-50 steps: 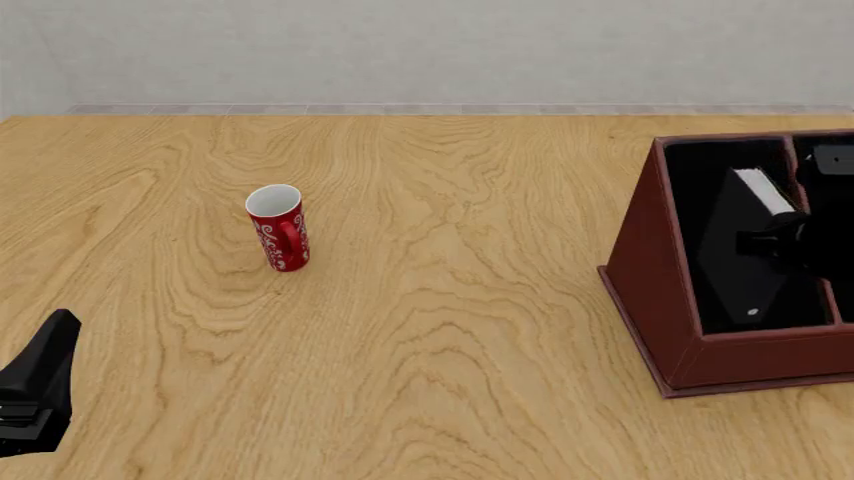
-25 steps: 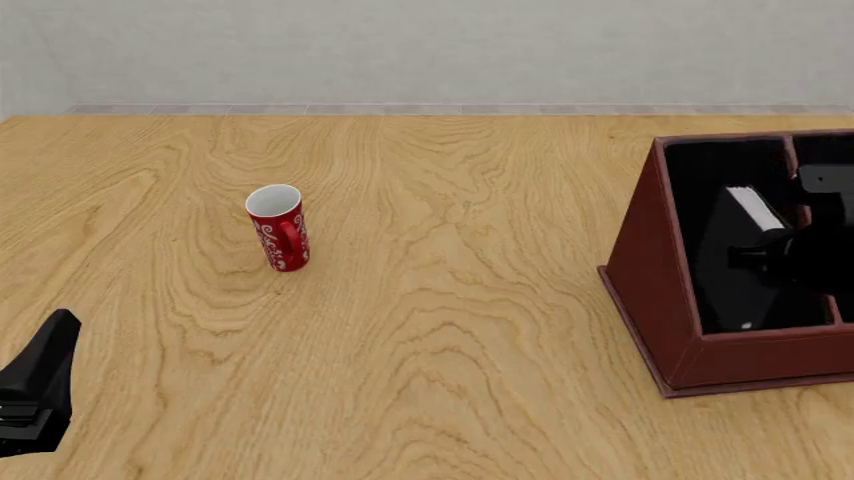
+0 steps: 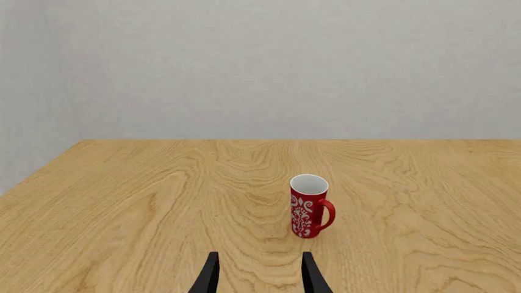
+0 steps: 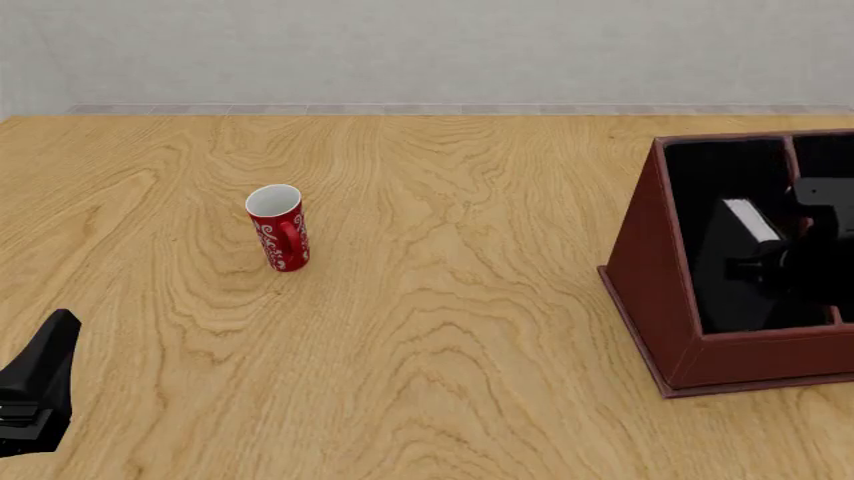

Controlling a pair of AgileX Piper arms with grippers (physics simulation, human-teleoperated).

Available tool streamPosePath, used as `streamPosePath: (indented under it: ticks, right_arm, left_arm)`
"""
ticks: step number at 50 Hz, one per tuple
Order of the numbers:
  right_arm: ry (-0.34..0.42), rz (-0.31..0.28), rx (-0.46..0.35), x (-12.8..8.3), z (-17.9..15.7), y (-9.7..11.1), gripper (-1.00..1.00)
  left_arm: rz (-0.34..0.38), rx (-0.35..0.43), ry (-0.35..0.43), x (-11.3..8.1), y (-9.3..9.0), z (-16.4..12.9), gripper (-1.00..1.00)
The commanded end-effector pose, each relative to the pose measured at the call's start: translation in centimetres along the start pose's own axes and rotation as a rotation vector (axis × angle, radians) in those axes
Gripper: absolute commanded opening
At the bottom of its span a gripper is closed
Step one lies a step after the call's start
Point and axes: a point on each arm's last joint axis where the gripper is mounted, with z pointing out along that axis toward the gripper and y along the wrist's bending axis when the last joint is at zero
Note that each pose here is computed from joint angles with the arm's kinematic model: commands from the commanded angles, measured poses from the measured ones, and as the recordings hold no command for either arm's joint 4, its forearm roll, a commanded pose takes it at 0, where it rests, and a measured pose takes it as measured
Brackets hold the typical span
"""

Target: Pick up the book and place it in the left compartment of the caddy.

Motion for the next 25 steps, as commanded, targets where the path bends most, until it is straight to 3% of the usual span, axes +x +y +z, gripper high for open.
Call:
streamPosePath:
  ticks: [1,25]
  right_arm:
    - [-0.010,0.017,0.001,-0.10,-0.03,0.00,-1.00]
    - [0.006,0.016,-0.004,0.39,0.77,0.16,-1.00]
  left_arm:
    - [0.000,0.000,0.000,0.00,0.00,0.00,1.00]
    - [0.000,0.000,0.000,0.00,0.00,0.00,1.00]
